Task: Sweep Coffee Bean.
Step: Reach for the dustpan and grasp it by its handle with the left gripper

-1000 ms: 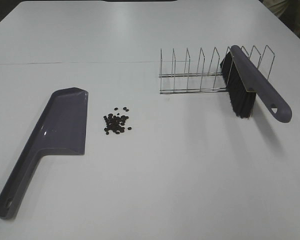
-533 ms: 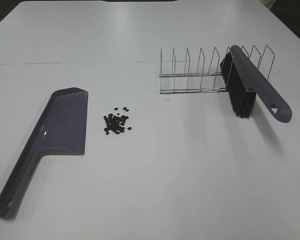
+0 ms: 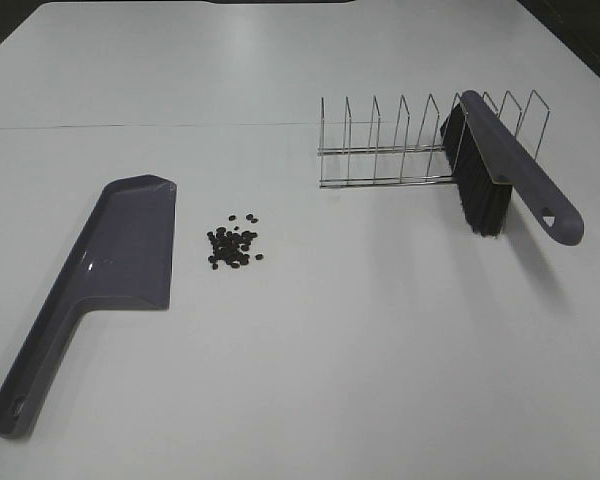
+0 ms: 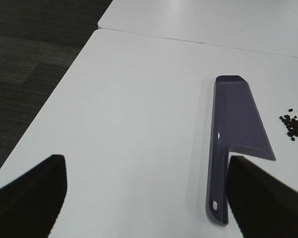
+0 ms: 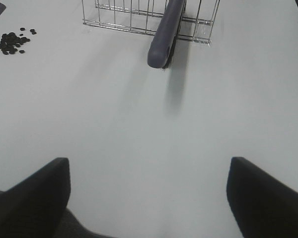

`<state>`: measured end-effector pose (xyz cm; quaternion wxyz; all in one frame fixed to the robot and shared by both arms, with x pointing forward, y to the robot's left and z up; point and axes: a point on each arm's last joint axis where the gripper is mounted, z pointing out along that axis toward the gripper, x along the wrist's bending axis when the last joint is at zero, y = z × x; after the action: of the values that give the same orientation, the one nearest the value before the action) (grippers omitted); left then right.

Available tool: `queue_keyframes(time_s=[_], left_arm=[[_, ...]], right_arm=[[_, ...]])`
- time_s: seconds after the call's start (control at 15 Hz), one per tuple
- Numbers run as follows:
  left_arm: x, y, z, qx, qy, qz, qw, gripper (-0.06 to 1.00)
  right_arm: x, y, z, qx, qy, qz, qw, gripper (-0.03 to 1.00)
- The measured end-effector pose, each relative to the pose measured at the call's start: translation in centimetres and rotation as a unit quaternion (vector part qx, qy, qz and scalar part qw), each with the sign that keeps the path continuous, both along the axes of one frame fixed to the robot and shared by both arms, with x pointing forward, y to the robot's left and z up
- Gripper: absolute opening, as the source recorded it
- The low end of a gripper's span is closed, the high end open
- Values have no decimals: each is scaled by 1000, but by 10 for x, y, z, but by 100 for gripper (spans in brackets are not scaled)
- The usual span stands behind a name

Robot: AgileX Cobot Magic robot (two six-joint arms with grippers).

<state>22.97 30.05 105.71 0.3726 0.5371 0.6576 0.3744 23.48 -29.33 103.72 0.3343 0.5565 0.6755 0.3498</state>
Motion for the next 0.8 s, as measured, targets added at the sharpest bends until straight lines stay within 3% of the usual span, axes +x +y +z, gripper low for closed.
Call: queue_keyframes(time_s=[0.47,0.8], left_arm=[[4,1,0,2,13,1,1000,80],[39,5,-3,-9,123,1,992,80]], right_arm=[[0,0,0,0,0,0,1000,75],[0,0,0,0,0,0,1000,75]])
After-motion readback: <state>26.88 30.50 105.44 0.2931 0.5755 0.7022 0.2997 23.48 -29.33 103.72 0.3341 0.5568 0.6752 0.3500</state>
